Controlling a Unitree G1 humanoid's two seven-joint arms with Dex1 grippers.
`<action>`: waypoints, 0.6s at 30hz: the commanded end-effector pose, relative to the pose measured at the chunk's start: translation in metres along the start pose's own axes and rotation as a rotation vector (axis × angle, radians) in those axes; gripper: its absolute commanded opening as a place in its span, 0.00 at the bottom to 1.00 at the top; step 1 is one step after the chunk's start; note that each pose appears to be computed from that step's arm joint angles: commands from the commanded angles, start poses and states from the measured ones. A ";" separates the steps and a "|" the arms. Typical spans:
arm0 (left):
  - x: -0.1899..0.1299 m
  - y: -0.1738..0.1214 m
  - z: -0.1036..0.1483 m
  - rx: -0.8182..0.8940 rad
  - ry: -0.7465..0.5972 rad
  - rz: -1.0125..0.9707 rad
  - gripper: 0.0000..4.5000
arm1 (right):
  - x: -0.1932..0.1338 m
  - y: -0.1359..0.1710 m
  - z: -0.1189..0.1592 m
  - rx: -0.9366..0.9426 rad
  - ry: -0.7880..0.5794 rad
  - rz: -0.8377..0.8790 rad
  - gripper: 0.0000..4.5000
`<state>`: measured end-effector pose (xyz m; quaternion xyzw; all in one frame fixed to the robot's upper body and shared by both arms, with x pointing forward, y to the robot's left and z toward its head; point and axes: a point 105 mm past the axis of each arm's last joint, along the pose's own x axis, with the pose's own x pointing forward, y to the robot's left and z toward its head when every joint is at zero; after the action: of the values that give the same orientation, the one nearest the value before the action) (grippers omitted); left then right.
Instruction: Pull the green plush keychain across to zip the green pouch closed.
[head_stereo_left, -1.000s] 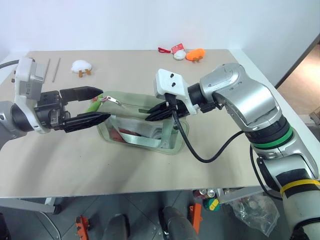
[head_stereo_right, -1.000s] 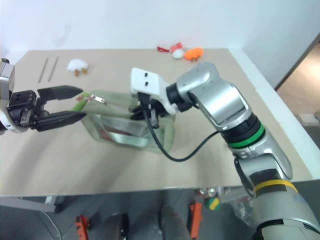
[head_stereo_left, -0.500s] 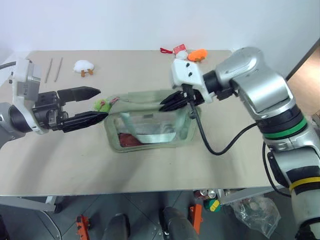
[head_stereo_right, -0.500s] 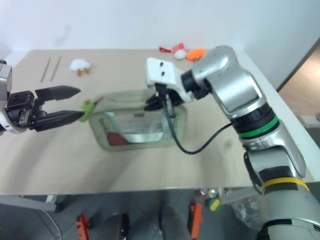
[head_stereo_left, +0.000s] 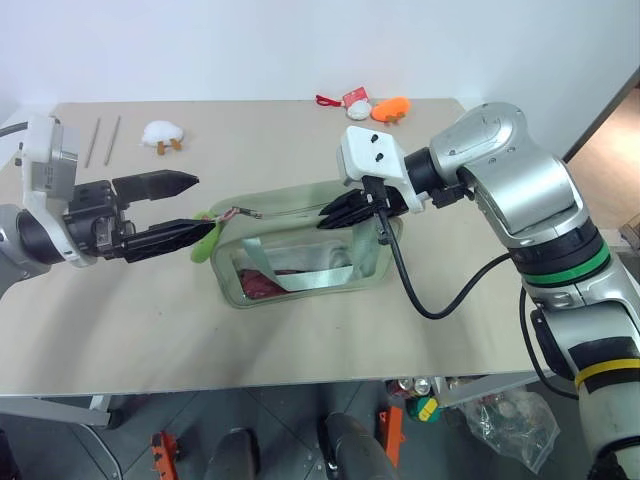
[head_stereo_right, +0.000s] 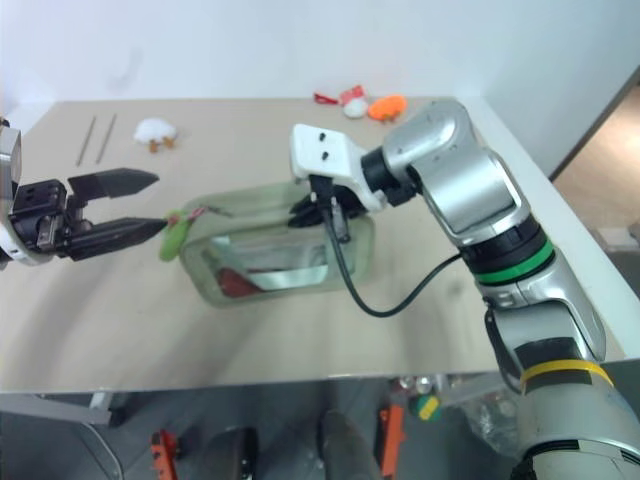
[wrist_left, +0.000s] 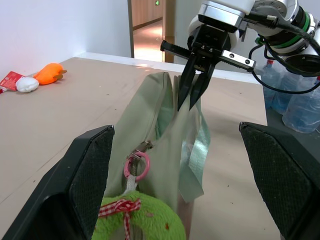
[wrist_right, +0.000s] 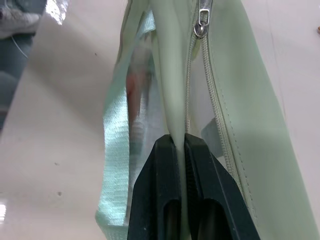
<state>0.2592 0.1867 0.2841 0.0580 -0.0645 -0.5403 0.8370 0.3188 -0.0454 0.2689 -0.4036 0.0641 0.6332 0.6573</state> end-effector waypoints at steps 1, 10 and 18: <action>-0.006 0.001 0.012 0.046 -0.030 0.009 0.92 | 0.000 0.004 0.020 -0.021 -0.061 0.002 0.01; -0.005 0.002 0.013 0.040 -0.039 0.005 0.92 | 0.004 0.010 0.025 0.011 -0.075 0.029 0.01; -0.004 0.001 0.011 0.037 -0.043 0.006 0.92 | 0.011 0.015 0.026 0.014 -0.097 0.044 0.08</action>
<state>0.2611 0.1894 0.2834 0.0493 -0.0652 -0.5401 0.8376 0.3057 -0.0296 0.2652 -0.3621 0.0795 0.6529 0.6605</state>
